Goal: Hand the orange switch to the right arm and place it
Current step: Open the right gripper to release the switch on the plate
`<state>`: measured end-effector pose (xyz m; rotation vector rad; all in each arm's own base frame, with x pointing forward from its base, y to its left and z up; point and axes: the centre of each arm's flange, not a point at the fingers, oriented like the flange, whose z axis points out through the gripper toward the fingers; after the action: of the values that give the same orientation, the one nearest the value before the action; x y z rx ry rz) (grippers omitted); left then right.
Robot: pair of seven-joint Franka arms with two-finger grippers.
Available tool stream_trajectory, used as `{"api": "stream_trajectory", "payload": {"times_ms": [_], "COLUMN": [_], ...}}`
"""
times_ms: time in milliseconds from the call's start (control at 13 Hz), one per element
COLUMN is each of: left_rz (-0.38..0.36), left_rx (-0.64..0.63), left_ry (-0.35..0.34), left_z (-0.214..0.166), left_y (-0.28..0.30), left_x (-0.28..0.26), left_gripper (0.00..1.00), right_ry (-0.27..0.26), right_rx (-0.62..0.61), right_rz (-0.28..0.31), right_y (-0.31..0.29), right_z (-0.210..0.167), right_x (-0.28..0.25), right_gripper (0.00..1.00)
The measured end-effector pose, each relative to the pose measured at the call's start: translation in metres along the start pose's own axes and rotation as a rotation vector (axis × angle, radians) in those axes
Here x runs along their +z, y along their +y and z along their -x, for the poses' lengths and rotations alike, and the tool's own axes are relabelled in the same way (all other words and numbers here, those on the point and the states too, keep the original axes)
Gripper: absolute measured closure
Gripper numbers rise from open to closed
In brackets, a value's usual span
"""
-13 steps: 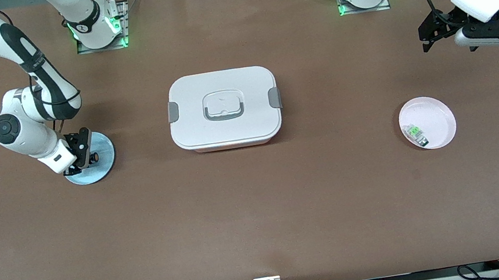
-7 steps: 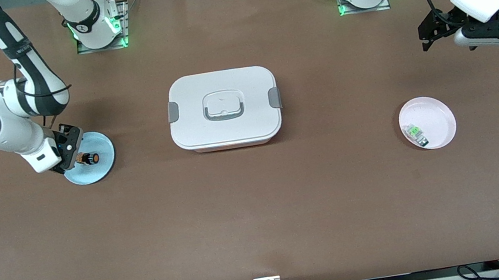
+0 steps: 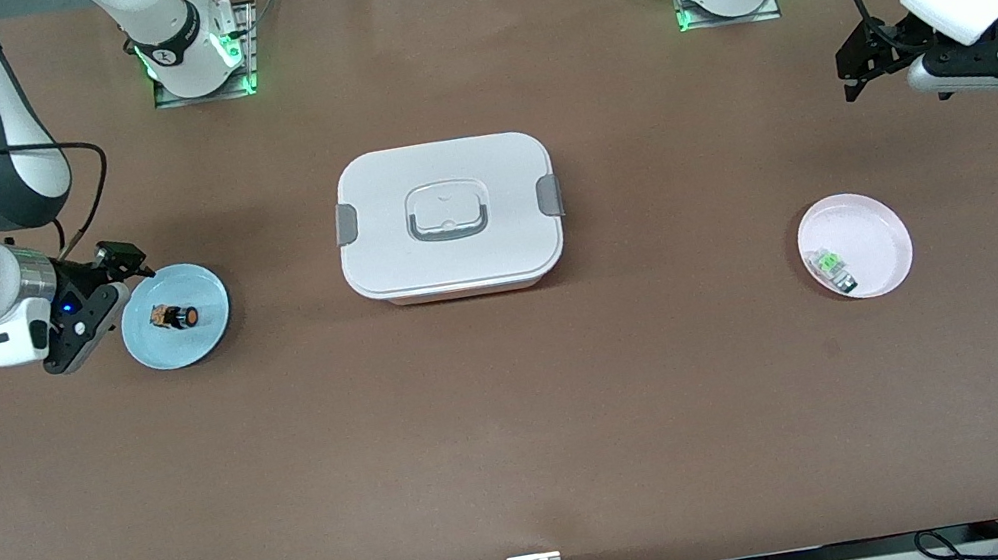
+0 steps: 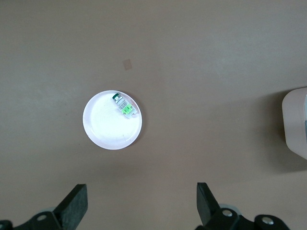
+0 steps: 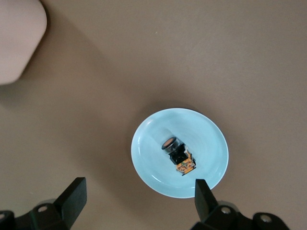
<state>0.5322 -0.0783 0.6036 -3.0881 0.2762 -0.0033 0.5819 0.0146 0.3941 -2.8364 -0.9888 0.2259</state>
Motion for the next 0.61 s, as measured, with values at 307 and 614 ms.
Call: {"api": "stream_trajectory", "payload": {"times_ms": [307,614], "left_rz": [0.0,0.0], "left_rx": [0.0,0.0], "left_ry": [-0.005,-0.006], "left_z": [0.001,0.001], "left_y": [0.0,0.0], "left_x": [0.0,0.0], "left_gripper": [0.0,0.0], "right_ry": [-0.011,-0.027], "right_rx": [0.29,0.501], "right_rz": [-0.01,0.002], "right_y": [-0.017,-0.079], "right_z": [-0.014,-0.042], "right_x": [-0.045,-0.116], "right_gripper": [0.0,0.0]}}
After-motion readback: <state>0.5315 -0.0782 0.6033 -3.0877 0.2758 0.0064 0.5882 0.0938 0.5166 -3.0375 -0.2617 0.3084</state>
